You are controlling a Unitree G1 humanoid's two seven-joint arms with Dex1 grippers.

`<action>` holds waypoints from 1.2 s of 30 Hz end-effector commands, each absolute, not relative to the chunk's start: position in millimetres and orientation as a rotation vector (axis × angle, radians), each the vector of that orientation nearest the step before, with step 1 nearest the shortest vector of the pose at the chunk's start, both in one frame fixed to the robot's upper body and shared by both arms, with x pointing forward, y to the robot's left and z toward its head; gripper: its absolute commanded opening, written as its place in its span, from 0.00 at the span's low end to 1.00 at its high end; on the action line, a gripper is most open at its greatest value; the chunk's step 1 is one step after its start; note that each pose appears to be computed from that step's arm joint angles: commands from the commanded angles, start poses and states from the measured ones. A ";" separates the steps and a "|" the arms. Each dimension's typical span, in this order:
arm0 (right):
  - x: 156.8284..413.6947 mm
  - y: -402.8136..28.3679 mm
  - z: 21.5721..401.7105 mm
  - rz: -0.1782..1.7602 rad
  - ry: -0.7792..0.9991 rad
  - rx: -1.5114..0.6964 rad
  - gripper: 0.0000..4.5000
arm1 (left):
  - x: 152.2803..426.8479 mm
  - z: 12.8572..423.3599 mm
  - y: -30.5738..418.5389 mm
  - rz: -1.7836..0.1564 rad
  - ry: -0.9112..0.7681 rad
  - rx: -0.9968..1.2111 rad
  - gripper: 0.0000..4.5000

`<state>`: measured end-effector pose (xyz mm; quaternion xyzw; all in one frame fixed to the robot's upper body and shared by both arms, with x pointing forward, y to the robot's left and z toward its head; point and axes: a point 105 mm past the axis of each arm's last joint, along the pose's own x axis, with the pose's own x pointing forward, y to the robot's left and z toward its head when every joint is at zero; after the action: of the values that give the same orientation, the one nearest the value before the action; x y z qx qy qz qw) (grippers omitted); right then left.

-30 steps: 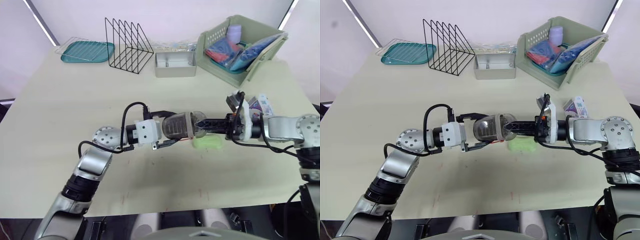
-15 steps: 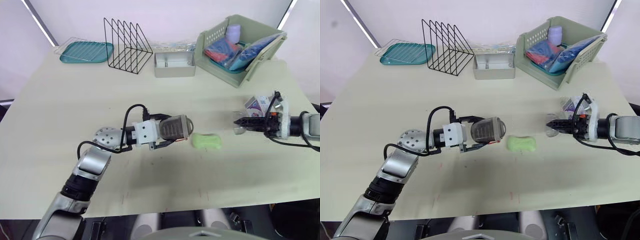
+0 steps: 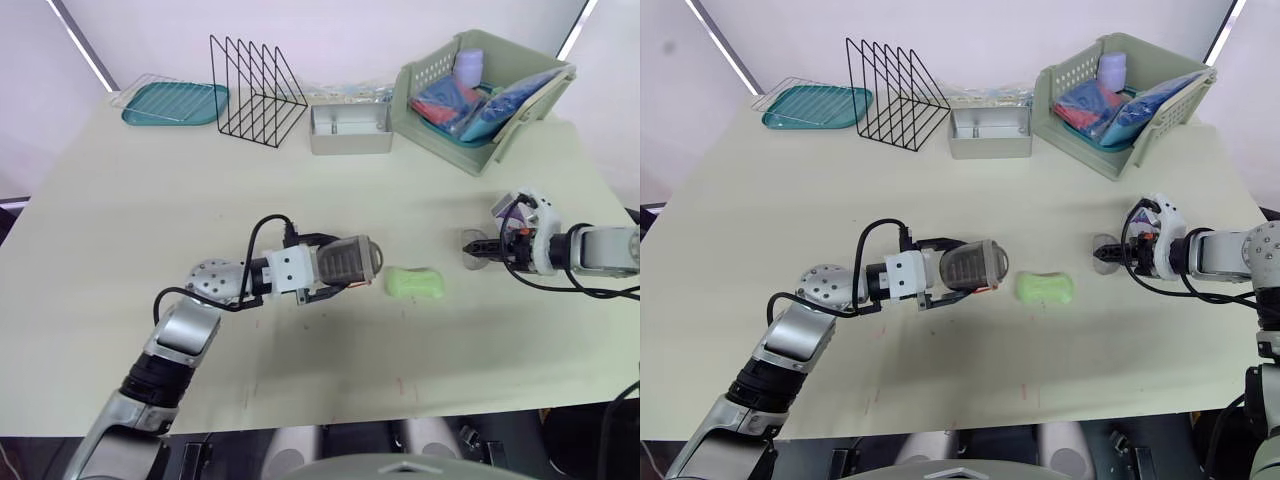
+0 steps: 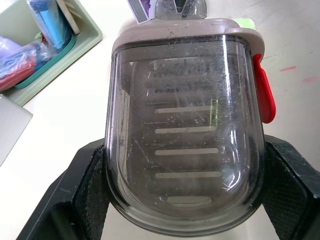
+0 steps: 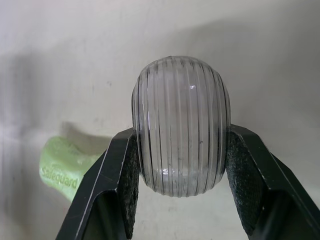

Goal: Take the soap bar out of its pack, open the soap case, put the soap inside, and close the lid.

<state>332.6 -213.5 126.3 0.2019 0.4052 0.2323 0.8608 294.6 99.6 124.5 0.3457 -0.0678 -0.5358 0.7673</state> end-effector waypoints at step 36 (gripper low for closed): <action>222.0 -185.2 100.3 1.281 -0.144 -0.284 0.99 | 314.8 133.4 114.1 -1.213 -0.030 0.757 0.77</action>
<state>223.3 -184.7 92.7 -0.1130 -0.0440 0.5927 0.7962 315.7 117.5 123.5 0.3503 -0.0024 -0.5481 0.7595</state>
